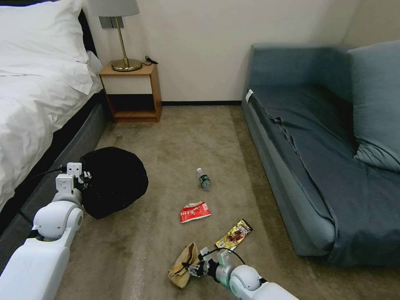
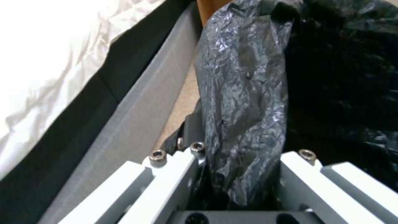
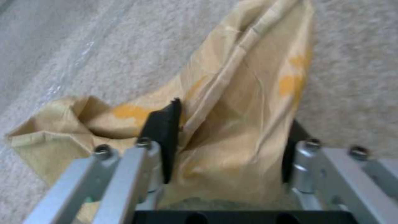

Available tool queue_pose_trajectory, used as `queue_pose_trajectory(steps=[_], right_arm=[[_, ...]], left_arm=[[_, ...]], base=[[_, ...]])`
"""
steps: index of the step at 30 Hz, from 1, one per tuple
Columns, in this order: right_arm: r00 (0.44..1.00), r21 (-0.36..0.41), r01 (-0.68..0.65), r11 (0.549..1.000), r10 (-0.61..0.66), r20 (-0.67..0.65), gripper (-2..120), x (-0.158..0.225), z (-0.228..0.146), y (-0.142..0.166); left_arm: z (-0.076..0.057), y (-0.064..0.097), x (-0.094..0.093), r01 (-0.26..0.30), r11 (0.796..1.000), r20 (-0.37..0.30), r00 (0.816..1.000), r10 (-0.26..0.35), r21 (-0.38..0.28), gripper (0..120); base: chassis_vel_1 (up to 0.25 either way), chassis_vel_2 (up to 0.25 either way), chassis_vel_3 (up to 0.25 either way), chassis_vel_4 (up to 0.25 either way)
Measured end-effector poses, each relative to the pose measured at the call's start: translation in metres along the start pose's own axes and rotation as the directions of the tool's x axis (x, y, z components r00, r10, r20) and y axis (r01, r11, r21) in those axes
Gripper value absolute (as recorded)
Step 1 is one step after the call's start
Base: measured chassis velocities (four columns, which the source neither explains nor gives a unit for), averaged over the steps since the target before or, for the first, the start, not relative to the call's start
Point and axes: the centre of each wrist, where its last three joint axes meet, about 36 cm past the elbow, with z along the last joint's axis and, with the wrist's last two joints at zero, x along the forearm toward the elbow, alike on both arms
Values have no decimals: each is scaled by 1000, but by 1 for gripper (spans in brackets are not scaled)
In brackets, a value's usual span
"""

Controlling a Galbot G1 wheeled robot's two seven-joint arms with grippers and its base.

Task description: Pick up the trash bin, then pick up the garbage on the floor and place it into the trash bin.

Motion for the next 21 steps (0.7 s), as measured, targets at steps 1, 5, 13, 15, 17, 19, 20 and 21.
queue_pose_trajectory(steps=[1,5,13,15,17,19,20,21], right_arm=[[1000,3,-7,1000,7,0,33,1,-1,-4],[1000,0,-23,1000,23,16,18,1,-6,-10],[997,-23,-53,998,54,55,0,-4,-16,-15],[996,-24,-57,998,59,63,0,-3,-19,-17],[994,-24,-67,997,68,84,0,1,-26,-21],[992,-23,-73,997,75,99,0,3,-32,-24],[991,-24,-77,997,79,110,0,5,-36,-25],[986,-30,-87,996,91,139,0,10,-47,-30]], left_arm=[[-2,-2,3,-15,1000,-7,1000,15,21,4],[-5,-5,6,-39,998,-18,999,40,50,4],[-2,-4,4,-34,998,-27,999,35,52,4],[-1,-4,5,-33,998,-25,999,34,52,4],[2,-4,6,-31,998,-20,999,32,53,4],[3,-5,6,-30,998,-13,999,31,55,4],[5,-6,7,-29,998,-8,1000,30,57,4],[8,-7,8,-31,998,0,1000,31,61,4]], base=[[0,0,0,0],[0,0,0,0],[0,0,0,0],[0,0,0,0],[0,0,0,0],[0,0,0,0],[0,0,0,0],[0,0,0,0]])
